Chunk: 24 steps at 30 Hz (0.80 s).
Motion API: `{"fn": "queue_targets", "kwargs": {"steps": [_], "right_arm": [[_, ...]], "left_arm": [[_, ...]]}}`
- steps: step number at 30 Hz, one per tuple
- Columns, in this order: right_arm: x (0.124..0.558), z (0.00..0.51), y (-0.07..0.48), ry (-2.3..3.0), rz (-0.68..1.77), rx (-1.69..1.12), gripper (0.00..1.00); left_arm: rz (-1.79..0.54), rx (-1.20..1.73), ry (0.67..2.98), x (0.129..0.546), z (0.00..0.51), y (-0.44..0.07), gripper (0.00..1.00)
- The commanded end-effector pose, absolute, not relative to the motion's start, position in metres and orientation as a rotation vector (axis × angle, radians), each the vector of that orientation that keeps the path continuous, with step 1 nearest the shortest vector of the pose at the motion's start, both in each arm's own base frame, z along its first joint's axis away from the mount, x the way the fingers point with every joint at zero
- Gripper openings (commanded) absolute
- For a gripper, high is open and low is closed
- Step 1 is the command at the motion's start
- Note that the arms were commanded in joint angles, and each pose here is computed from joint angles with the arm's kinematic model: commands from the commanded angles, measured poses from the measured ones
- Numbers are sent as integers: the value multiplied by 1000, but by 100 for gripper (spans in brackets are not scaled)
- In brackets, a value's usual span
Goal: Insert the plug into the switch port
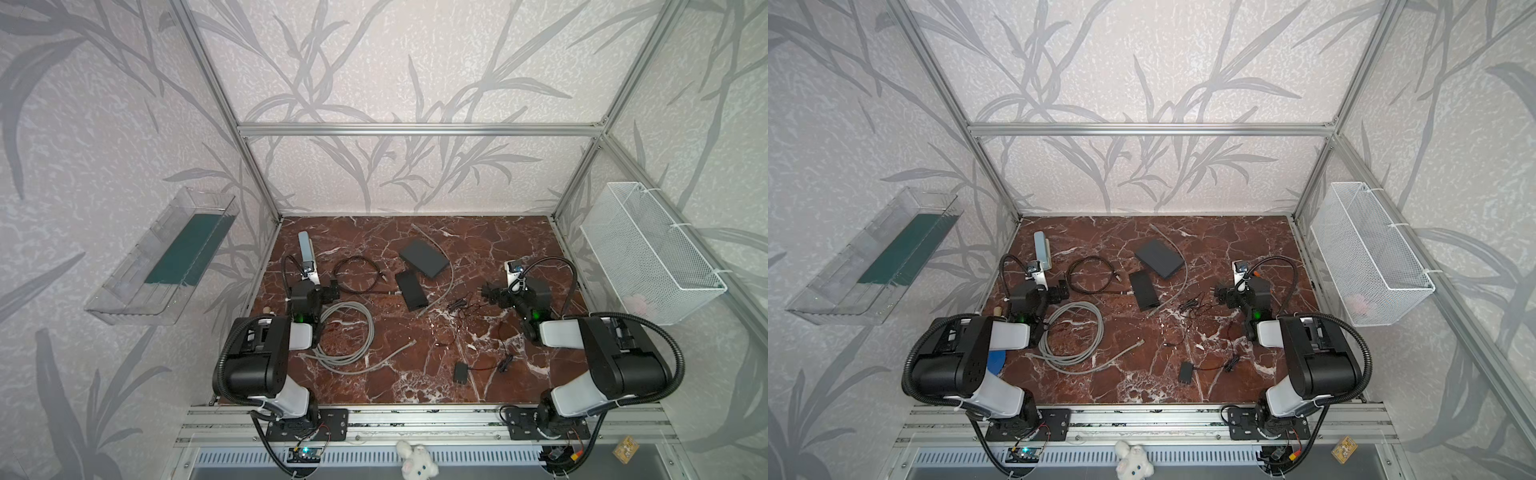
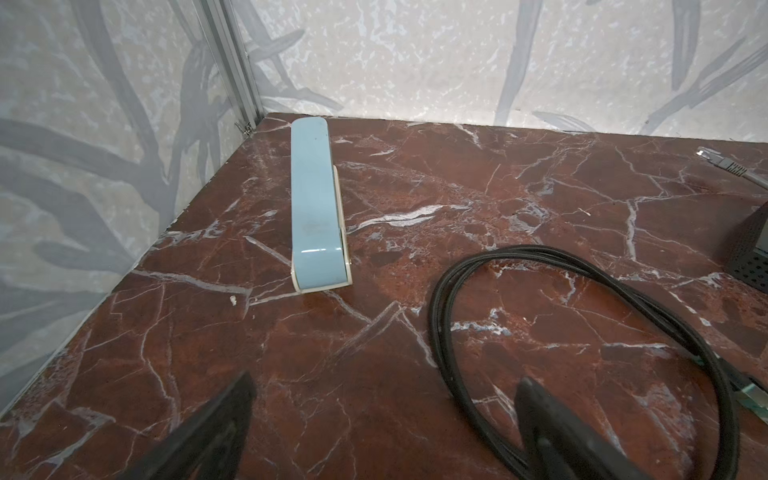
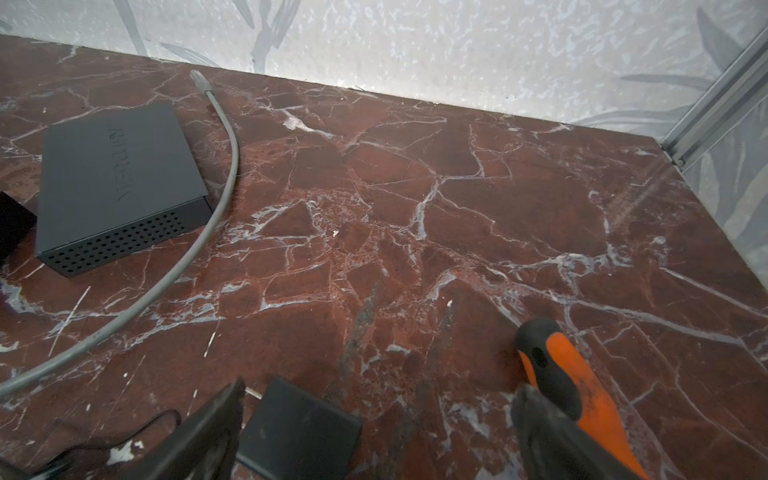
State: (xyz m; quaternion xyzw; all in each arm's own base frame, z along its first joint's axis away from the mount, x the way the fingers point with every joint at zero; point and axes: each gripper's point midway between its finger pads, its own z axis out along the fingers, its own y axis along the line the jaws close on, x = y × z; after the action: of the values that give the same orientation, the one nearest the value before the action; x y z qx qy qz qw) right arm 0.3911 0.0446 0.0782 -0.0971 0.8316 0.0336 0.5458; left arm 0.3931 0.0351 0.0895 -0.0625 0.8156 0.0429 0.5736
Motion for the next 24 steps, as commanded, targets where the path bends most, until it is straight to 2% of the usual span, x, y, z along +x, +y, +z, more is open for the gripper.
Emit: {"fn": "queue_targets", "kwargs": {"steps": [1, 24], "right_arm": [[396, 90, 45, 1941, 82, -228, 99], [396, 90, 45, 1940, 81, -225, 99]], "left_arm": [[104, -160, 1888, 396, 95, 36, 99], [106, -162, 1893, 396, 94, 37, 99]]}}
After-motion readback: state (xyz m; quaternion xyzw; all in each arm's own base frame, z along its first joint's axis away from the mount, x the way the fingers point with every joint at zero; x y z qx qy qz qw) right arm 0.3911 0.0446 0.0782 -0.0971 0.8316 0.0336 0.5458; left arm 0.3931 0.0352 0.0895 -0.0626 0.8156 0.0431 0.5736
